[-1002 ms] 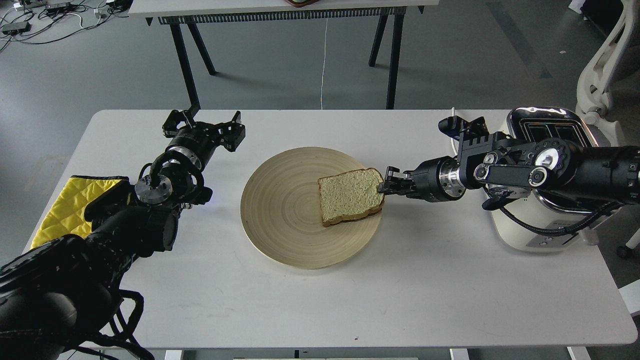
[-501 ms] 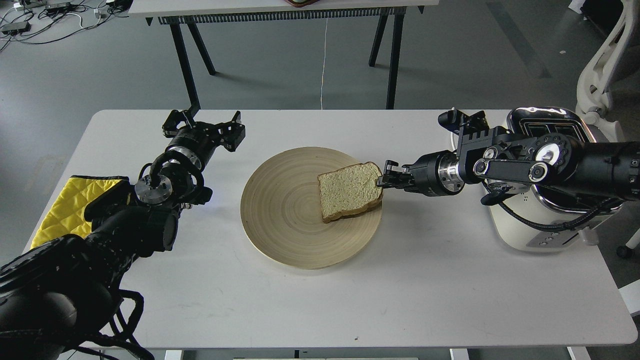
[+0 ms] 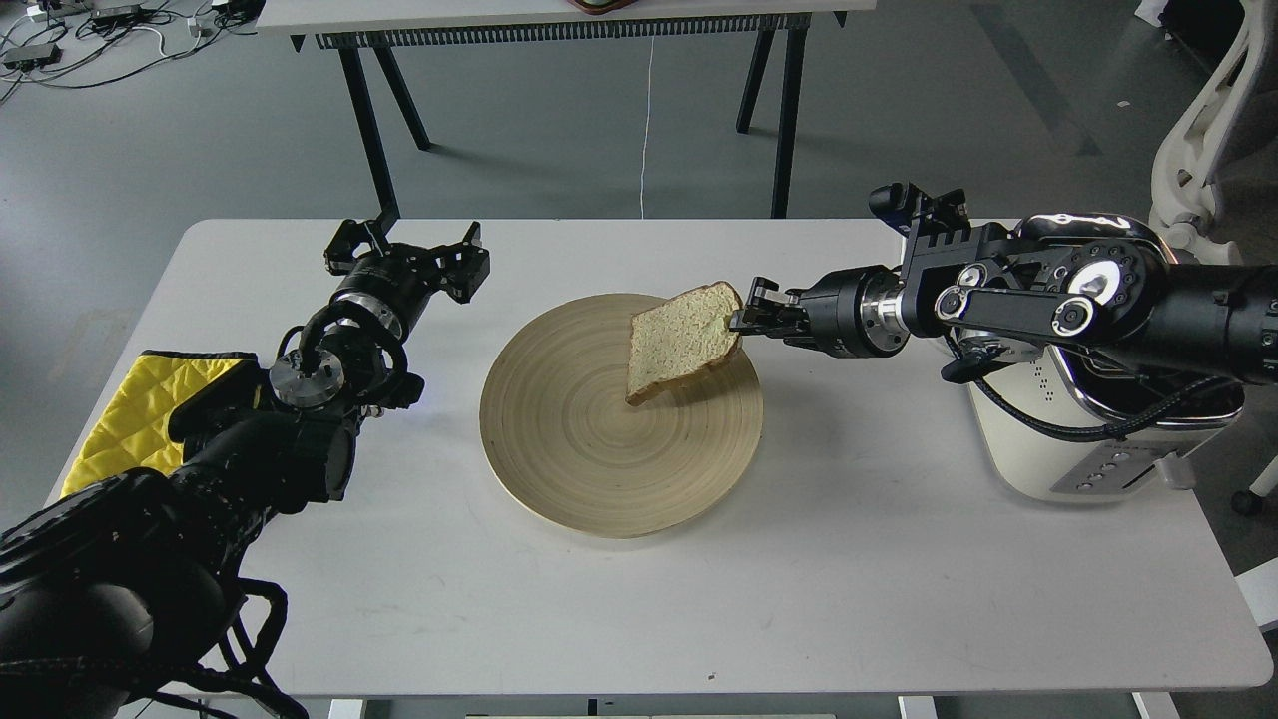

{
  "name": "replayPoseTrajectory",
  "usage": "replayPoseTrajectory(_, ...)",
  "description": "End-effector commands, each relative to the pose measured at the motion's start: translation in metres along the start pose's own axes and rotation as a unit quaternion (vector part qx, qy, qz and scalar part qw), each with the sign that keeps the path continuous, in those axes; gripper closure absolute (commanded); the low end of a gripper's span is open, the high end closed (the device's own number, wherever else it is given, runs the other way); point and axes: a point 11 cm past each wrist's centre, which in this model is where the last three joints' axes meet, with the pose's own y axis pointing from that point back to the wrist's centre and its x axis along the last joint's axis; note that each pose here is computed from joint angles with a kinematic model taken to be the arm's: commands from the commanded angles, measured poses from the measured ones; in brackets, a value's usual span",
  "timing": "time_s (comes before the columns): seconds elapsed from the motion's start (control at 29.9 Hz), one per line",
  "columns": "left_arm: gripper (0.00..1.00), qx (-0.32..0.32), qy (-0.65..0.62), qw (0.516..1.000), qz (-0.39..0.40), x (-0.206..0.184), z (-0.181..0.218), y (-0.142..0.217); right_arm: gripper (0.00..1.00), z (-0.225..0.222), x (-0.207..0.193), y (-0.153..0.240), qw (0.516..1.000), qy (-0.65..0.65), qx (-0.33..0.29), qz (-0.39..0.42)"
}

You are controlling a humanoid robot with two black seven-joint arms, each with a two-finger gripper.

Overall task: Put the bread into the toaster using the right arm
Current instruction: 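Lift the bread slice up off the plate with the right gripper, then carry the bread slice over the toaster slot with the right gripper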

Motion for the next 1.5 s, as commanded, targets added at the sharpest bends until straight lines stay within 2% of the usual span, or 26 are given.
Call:
replayPoseTrajectory(0.0, 0.0, 0.0, 0.0, 1.0, 0.0, 0.0, 0.0, 0.0, 0.95, 0.0, 0.011, 0.008, 1.0, -0.009, 0.006, 0.015)
replayPoseTrajectory(0.33, 0.0, 0.0, 0.0, 1.0, 0.0, 0.0, 0.0, 0.0, 0.96, -0.022, 0.028, 0.021, 0.999, 0.007, 0.021, 0.027)
replayPoseTrajectory(0.67, 0.0, 0.0, 0.0, 1.0, 0.0, 0.0, 0.0, 0.0, 0.96, -0.043, 0.089, 0.094, 0.994, 0.043, 0.021, 0.098)
replayPoseTrajectory(0.94, 0.0, 0.0, 0.0, 1.0, 0.0, 0.0, 0.0, 0.0, 0.96, -0.04, 0.128, 0.15, 0.985, 0.077, -0.019, 0.156)
replayPoseTrajectory(1.1, 0.0, 0.0, 0.0, 1.0, 0.0, 0.0, 0.0, 0.0, 0.96, -0.03, 0.147, 0.183, 0.974, 0.107, -0.074, 0.185)
replayPoseTrajectory(1.47, 0.0, 0.001, 0.0, 1.0, 0.0, 0.0, 0.0, 0.0, 0.97, 0.003, 0.152, 0.232, 0.958, 0.126, -0.168, 0.194)
